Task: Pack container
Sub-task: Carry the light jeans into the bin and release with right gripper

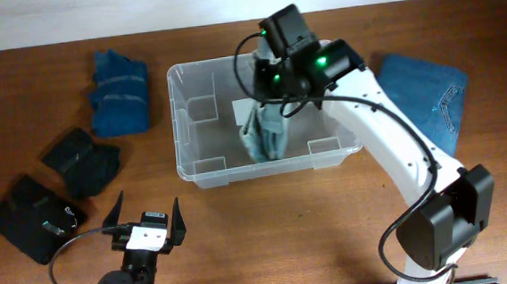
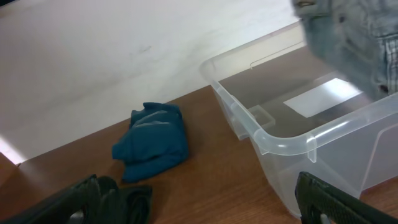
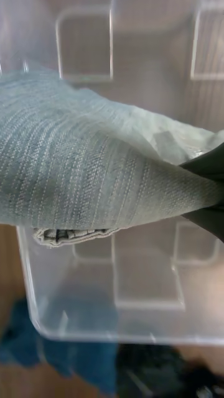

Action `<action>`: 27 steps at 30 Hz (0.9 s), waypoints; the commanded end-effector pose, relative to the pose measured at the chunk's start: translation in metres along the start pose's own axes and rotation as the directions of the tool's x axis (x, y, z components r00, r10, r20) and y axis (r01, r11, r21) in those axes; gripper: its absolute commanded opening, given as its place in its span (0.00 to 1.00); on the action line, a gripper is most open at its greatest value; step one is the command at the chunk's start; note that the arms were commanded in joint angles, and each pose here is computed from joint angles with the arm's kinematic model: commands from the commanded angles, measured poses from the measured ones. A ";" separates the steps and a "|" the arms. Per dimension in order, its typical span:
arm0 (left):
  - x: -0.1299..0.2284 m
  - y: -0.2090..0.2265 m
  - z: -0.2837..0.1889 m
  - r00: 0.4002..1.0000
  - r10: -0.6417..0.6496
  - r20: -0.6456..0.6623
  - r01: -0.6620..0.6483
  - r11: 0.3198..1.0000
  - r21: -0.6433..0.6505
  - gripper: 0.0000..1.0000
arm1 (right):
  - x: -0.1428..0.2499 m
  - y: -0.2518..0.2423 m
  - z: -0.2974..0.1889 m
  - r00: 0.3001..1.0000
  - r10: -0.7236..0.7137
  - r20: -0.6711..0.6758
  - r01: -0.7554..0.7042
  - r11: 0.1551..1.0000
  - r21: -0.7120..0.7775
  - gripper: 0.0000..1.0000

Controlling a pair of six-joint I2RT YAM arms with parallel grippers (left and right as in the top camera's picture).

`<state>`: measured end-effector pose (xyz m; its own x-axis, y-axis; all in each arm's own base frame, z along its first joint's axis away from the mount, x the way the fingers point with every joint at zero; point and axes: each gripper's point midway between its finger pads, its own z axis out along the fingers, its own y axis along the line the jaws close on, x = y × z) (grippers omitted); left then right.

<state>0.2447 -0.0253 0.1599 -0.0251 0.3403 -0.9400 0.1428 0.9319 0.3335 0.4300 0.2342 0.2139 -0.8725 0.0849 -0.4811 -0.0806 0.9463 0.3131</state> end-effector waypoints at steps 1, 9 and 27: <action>0.002 0.001 0.000 1.000 -0.015 -0.002 0.015 1.000 -0.009 0.99 | 0.004 0.029 -0.010 0.998 -0.069 0.008 0.070 0.994 -0.082 0.04; 0.002 0.001 0.000 1.000 -0.015 -0.002 0.015 1.000 -0.009 0.99 | 0.016 0.015 0.005 0.985 -0.170 -0.038 0.168 0.984 -0.050 0.04; 0.002 0.001 0.000 1.000 -0.015 -0.002 0.015 1.000 -0.009 0.99 | 0.019 -0.125 0.024 0.979 -0.074 -0.192 0.110 0.977 0.185 0.58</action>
<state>0.2447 -0.0253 0.1599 -0.0251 0.3403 -0.9400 0.1428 0.9319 0.3335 0.4312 0.1559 0.1462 -0.9437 -0.0223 -0.3302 -0.0853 0.9804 0.1776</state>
